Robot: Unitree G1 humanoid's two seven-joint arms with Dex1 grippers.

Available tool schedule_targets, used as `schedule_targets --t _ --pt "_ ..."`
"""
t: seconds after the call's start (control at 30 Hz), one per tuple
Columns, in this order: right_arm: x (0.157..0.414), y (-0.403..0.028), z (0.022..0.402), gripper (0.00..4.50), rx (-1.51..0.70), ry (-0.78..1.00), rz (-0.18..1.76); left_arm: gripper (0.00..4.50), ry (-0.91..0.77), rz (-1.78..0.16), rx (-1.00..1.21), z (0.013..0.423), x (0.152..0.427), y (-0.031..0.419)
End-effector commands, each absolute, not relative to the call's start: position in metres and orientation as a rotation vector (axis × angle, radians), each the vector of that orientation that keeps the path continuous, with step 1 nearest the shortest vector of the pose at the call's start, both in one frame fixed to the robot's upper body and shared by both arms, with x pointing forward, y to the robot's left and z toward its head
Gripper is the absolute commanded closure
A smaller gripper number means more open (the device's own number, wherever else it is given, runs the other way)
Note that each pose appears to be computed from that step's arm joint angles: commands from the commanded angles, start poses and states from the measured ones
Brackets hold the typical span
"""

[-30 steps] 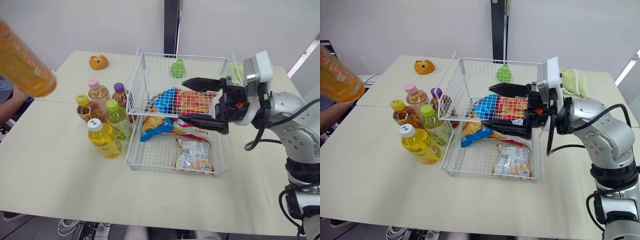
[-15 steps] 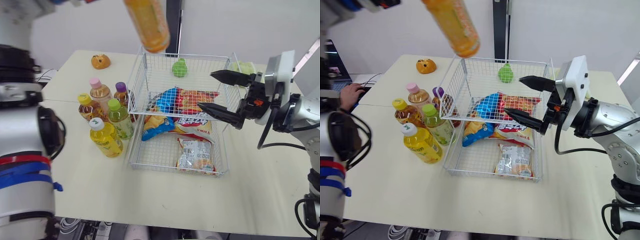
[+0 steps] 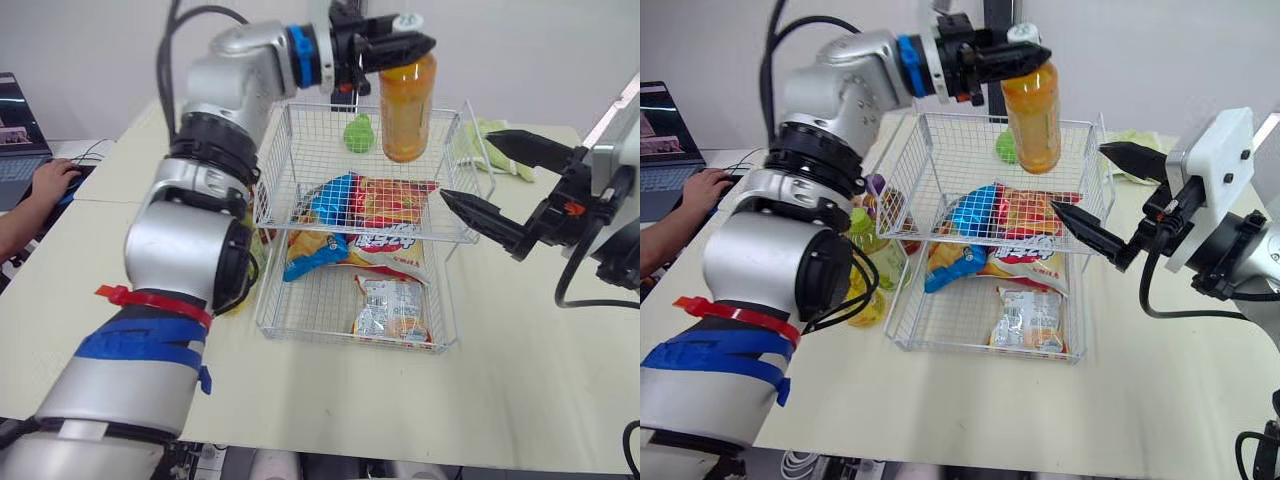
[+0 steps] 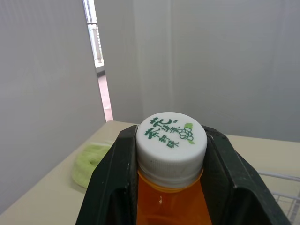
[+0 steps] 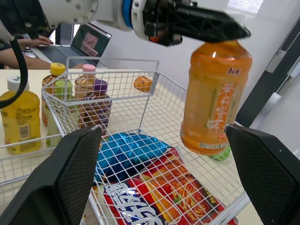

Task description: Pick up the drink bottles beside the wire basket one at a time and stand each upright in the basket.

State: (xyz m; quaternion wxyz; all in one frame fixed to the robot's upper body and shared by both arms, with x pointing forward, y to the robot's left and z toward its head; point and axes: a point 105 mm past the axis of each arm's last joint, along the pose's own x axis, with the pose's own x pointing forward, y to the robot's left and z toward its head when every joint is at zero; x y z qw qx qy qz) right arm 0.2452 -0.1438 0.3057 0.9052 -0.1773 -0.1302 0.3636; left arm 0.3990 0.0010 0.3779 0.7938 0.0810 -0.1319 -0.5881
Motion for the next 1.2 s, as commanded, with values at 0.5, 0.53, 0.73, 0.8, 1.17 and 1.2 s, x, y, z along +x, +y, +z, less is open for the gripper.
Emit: schedule_targets --t 0.5,0.53,0.73,0.8,1.17,1.2 --pt "0.220 -0.149 0.313 0.00 -0.374 -0.301 0.660 1.28 -0.396 -1.283 0.222 0.400 0.386 -0.036" --pt "0.220 -0.149 0.313 0.00 -0.373 -0.300 0.664 0.97 -0.407 -1.280 0.215 0.404 0.386 -0.033" --pt "0.222 -0.145 0.311 0.00 -0.368 -0.290 0.708 0.02 -0.449 -1.273 0.177 0.419 0.385 -0.008" --pt "0.223 -0.143 0.310 0.00 -0.366 -0.290 0.733 0.02 -0.456 -1.256 0.166 0.422 0.387 0.008" --pt "0.229 -0.116 0.306 0.00 -0.344 -0.307 1.015 0.02 -0.521 -0.817 0.192 0.427 0.386 0.181" --pt "0.230 -0.113 0.306 0.00 -0.340 -0.311 1.046 0.02 -0.524 -0.759 0.205 0.424 0.381 0.197"
